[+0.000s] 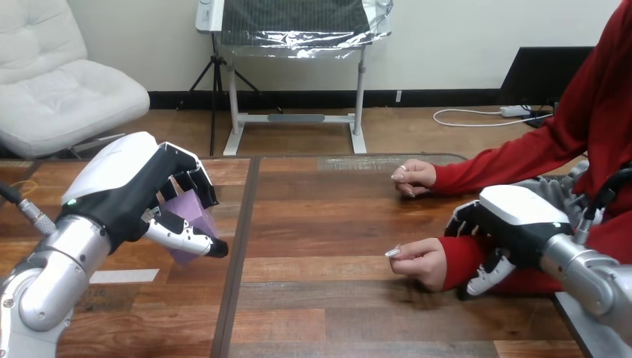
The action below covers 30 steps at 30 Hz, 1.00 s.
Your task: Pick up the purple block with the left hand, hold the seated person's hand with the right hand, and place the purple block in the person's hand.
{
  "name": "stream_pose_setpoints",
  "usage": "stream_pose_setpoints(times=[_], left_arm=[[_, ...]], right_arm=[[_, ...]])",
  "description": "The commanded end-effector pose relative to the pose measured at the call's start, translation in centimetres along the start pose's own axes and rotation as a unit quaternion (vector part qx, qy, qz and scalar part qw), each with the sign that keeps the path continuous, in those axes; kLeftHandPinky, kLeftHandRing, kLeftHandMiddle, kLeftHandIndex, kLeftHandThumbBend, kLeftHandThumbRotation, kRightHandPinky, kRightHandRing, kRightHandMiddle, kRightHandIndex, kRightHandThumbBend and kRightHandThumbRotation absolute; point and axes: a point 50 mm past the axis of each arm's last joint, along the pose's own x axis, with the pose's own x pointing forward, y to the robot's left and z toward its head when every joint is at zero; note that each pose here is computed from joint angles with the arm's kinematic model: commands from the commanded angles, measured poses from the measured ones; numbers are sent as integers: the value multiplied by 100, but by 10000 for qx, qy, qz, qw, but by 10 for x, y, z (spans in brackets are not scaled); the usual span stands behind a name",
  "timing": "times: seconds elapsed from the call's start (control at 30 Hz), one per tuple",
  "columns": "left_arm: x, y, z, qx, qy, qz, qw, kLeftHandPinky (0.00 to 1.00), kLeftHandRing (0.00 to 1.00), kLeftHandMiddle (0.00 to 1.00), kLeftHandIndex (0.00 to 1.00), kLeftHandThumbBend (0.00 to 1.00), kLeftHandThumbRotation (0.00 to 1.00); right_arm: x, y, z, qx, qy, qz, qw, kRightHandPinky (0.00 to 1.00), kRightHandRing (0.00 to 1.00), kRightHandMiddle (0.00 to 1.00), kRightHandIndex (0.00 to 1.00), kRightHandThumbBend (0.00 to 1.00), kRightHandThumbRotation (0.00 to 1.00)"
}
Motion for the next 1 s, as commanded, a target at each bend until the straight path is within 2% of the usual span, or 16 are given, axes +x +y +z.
stream_pose_setpoints(times=[0.0, 0.53, 0.97], left_arm=[[0, 20, 8, 149, -209, 337, 9991, 25, 28, 35, 40, 78, 0], [0, 20, 8, 117, -207, 322, 9992, 26, 29, 35, 40, 78, 0], [0, 21, 8, 120, -206, 320, 9992, 27, 29, 35, 40, 78, 0]], right_arm=[[11, -16, 12, -90, -164, -269, 9995, 46, 58, 61, 60, 100, 4], [13, -10, 13, -160, -128, -227, 9995, 42, 50, 54, 53, 92, 6], [12, -8, 14, -102, -166, -240, 9995, 29, 35, 41, 41, 83, 6]])
